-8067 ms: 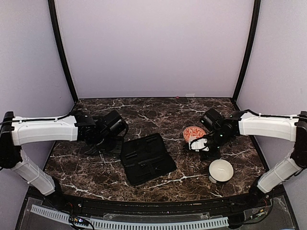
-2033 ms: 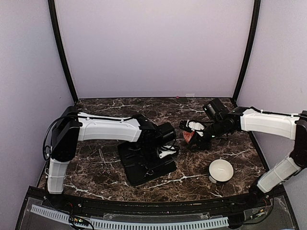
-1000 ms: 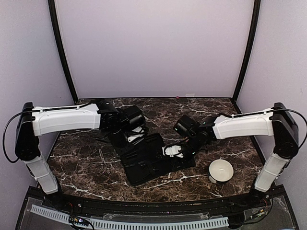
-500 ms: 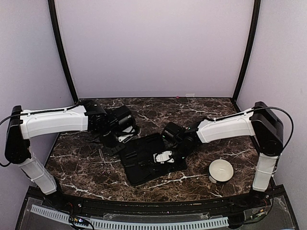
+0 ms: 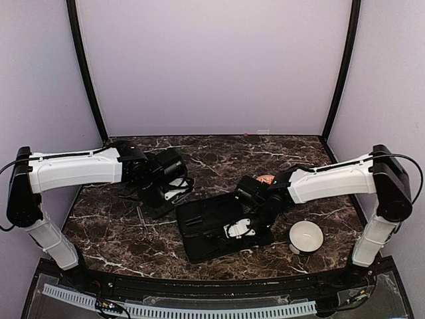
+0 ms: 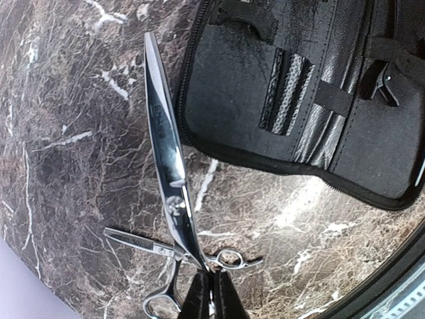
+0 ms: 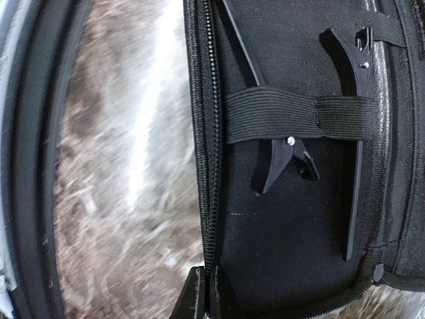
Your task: Sort the hair-cutting tools
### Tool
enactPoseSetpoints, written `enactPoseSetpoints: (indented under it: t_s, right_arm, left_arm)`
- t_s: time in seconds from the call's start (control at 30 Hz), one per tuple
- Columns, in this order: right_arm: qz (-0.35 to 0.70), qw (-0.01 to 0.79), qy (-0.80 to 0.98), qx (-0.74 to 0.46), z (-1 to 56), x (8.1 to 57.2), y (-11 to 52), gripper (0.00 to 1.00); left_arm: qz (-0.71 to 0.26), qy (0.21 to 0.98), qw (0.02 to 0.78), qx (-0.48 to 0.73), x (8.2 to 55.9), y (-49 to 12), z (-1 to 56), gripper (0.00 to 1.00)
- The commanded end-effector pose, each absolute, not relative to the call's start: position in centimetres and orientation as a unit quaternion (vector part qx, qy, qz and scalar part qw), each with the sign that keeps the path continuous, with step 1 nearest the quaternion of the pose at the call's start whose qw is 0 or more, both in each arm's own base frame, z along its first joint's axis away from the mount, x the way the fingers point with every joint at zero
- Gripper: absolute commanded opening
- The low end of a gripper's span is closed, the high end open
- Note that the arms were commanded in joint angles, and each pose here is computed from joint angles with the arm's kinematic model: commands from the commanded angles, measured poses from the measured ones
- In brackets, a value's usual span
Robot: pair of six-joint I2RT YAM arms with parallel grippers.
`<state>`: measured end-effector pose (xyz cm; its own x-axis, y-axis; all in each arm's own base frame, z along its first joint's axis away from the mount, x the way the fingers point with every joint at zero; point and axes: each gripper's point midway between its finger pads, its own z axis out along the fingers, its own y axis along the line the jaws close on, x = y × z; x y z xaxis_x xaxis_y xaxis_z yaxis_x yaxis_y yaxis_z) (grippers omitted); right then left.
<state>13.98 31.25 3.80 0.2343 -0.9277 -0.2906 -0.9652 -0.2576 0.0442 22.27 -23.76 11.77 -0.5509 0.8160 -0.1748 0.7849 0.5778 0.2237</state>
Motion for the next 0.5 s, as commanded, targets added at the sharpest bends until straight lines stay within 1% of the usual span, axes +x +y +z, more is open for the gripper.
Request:
enactPoseSetpoints:
  t_s: [0.0,0.17,0.2,0.3,0.37,0.47]
  right_arm:
    - [0.149,0.044,0.603,-0.782,4.8,11.7,29.4,0.0]
    - [0.141,0.053,0.608,-0.78,4.7,11.7,28.8,0.01]
    - [0.14,0.059,0.609,-0.778,4.9,11.9,28.9,0.07]
    - [0.155,0.071,0.608,-0.775,6.7,12.0,29.3,0.18]
    - [0.179,0.096,0.609,-0.767,9.4,12.3,29.7,0.26]
    - [0.221,0.118,0.629,-0.736,12.3,13.8,30.3,0.29]
  left_arm:
    - [0.027,0.871,0.133,0.472,21.4,-24.7,12.4,0.0]
    - [0.025,0.864,0.114,0.49,20.6,-25.9,11.4,0.0]
    - [0.029,0.862,0.109,0.494,20.5,-26.0,11.1,0.0]
    - [0.042,0.859,0.099,0.5,20.4,-26.0,10.5,0.0]
    - [0.047,0.857,0.1,0.503,20.5,-26.1,10.2,0.0]
    - [0.055,0.852,0.105,0.51,20.8,-26.1,10.0,0.0]
